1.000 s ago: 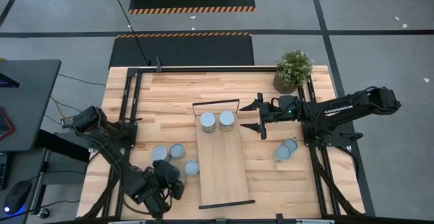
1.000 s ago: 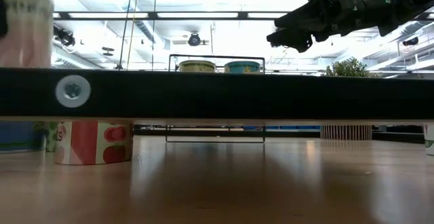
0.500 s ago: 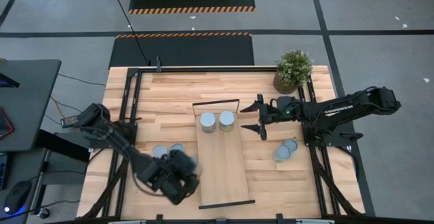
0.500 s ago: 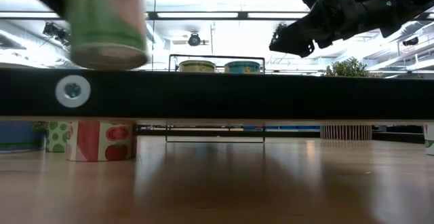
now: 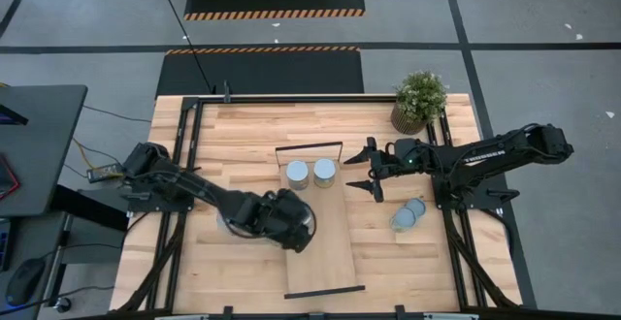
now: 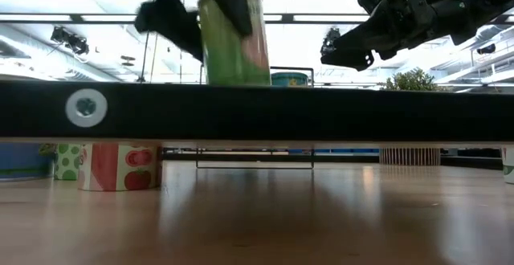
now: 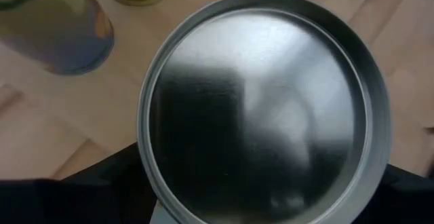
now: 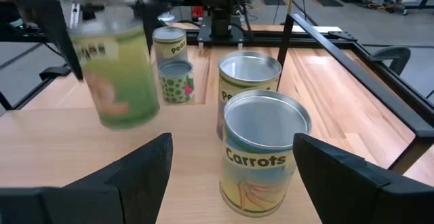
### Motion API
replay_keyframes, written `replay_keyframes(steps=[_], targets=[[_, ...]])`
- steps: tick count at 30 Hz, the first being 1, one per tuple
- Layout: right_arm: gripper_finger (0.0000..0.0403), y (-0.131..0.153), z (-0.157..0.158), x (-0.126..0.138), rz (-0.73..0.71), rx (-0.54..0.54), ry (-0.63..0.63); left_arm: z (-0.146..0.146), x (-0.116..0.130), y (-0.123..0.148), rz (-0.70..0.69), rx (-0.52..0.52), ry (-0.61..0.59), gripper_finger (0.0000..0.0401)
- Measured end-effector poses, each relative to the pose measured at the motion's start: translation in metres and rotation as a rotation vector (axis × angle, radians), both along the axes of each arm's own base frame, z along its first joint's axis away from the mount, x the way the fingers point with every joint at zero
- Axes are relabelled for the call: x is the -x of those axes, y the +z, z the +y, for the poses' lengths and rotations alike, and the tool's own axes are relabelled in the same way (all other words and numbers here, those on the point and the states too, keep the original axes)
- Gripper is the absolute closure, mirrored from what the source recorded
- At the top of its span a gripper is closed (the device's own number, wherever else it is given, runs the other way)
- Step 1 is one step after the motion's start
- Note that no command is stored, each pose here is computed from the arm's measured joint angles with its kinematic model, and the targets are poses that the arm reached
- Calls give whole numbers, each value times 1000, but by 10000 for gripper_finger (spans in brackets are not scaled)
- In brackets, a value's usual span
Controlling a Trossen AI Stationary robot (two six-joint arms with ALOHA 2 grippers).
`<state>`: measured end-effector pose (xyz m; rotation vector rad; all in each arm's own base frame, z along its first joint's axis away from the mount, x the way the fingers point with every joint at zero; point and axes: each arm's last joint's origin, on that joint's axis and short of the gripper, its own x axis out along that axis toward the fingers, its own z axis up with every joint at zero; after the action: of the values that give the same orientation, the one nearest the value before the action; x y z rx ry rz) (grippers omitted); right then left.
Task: Pick and place cans onto a shelf
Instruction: Put the large canned oranges on the shelf
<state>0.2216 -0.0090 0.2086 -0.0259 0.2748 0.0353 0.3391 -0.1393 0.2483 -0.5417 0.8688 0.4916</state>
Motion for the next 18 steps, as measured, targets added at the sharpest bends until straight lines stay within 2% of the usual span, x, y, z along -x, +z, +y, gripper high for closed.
replay_keyframes(steps=[8,18], targets=[[89,-2,8,0,17,0,33,18,-22,-27,81,-23,-69,72],[89,-1,19,0,14,2,75,31,-37,-35,72,-1,-180,5]])
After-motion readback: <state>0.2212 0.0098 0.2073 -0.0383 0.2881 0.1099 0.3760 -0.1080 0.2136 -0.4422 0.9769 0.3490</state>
